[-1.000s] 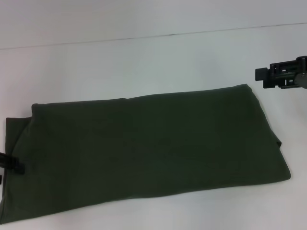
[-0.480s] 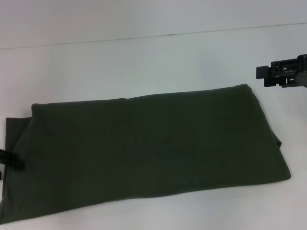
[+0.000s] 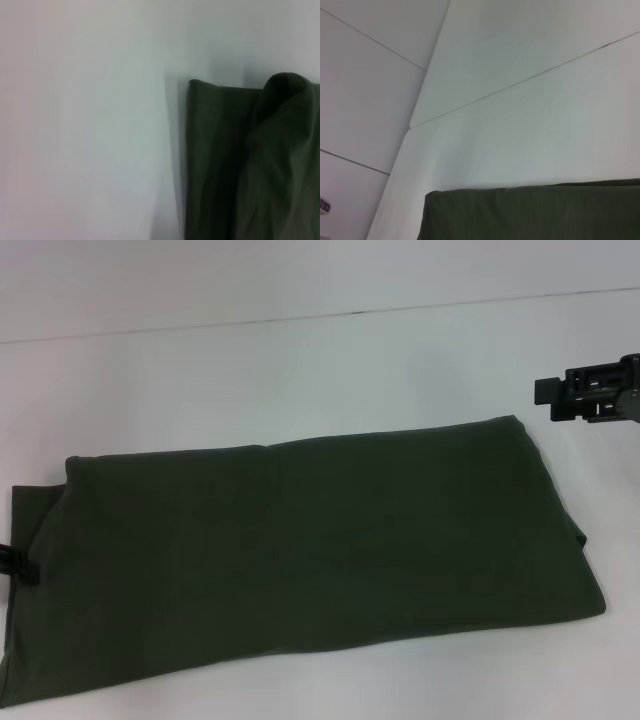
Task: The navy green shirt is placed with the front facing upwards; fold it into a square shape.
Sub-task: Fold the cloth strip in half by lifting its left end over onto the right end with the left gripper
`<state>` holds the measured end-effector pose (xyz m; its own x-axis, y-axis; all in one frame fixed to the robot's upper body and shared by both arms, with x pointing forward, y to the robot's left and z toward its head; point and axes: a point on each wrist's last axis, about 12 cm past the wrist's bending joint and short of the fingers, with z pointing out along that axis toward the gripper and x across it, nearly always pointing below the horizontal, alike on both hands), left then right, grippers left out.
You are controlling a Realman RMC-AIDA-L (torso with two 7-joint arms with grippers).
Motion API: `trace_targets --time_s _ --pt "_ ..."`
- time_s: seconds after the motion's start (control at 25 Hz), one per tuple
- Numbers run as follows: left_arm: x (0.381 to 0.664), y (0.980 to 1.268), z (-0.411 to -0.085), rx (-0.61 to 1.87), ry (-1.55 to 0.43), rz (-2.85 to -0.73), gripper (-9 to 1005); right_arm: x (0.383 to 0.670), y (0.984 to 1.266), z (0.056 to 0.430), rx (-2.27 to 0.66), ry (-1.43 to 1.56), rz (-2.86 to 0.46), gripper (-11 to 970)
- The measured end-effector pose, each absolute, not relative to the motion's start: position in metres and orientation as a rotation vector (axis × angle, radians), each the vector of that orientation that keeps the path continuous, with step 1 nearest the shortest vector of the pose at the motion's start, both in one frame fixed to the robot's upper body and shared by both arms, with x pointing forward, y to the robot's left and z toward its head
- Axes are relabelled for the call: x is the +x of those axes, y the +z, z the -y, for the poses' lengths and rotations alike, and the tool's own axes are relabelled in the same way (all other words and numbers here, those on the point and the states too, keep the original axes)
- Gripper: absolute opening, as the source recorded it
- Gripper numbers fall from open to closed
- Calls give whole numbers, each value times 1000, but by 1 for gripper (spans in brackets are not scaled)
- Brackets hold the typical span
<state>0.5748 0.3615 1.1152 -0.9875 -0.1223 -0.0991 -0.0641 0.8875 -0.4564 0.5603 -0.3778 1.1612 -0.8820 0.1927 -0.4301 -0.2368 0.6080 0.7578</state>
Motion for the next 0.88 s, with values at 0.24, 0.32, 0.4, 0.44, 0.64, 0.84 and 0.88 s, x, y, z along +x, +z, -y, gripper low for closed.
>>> trace_targets --time_s 0.24,0.32,0.4,0.44,0.64,0.84,0.88 --pt "575 1114 -359 -142 -711 -2935 752 561 1162 378 -33 1209 -2356 627" --pt "575 1113 -358 -140 -714 -2937 753 561 1162 378 -31 1207 -2354 627" --pt "575 1113 -357 -139 -716 -2938 753 561 1162 379 -27 1206 -2352 628" --pt "575 1113 -357 -139 -717 -2939 753 561 1162 379 -25 1205 -2350 628" --pt "575 1112 -355 -135 -720 -2944 752 561 1162 380 -21 1203 -2348 628" --pt "574 1109 -352 -133 -730 -2951 753 561 1162 381 -20 1202 -2348 628" --pt "574 1109 -352 -133 -732 -2952 753 561 1163 381 -20 1202 -2348 628"
